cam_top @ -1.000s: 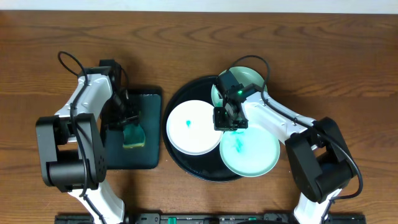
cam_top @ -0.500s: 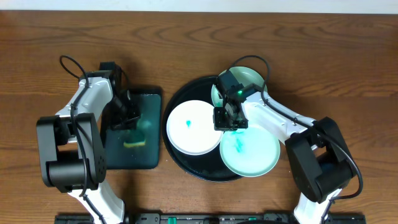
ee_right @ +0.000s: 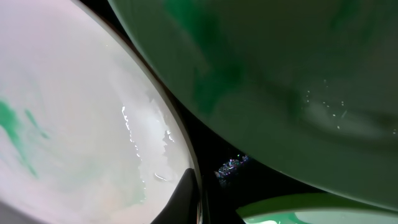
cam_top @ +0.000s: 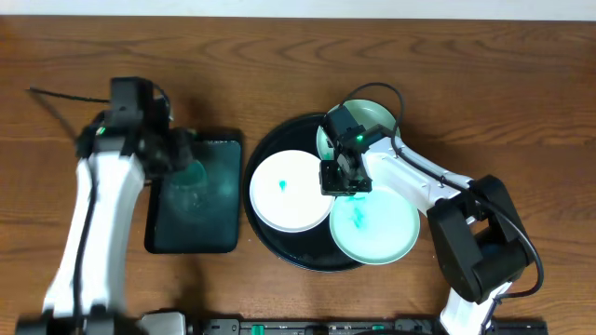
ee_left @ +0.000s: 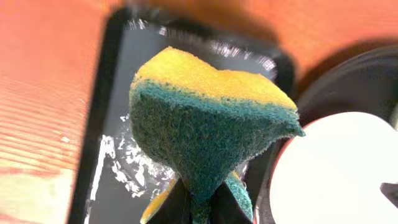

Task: Clean dirty plates on tray and stack at the side
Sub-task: 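Lift the sponge with the left gripper out of the water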

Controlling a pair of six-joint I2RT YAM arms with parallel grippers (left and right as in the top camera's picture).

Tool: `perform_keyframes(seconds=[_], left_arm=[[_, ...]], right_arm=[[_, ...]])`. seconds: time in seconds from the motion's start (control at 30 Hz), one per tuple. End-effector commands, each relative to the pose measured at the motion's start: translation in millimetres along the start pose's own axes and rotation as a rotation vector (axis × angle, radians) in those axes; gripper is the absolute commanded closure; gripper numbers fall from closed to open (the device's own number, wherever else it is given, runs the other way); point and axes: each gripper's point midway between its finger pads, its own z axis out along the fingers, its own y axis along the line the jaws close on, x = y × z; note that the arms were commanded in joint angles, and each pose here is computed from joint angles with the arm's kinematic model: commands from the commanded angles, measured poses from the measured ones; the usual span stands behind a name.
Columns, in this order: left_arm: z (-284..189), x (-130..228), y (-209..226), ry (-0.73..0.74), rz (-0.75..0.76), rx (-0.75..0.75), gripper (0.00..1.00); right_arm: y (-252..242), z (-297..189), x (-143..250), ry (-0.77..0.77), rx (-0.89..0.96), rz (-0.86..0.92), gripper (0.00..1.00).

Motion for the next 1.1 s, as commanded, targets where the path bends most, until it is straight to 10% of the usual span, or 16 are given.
perform_keyframes(seconds=[0.0, 0.37, 1.07], left_arm=[[-42, -11, -2, -0.151, 0.047, 0.002, 0.93], [-113, -28, -15, -0.432, 0.159, 0.044, 0.93], [-119, -36, -17, -0.478, 0.203, 0.042, 0.93]], right_arm=[[-28, 9, 1, 0.007, 0.104, 0.015, 0.99], [-28, 10, 0, 0.004, 0.101, 0.015, 0.99], [-27, 10, -2, -0.005, 0.097, 0.014, 0.99]])
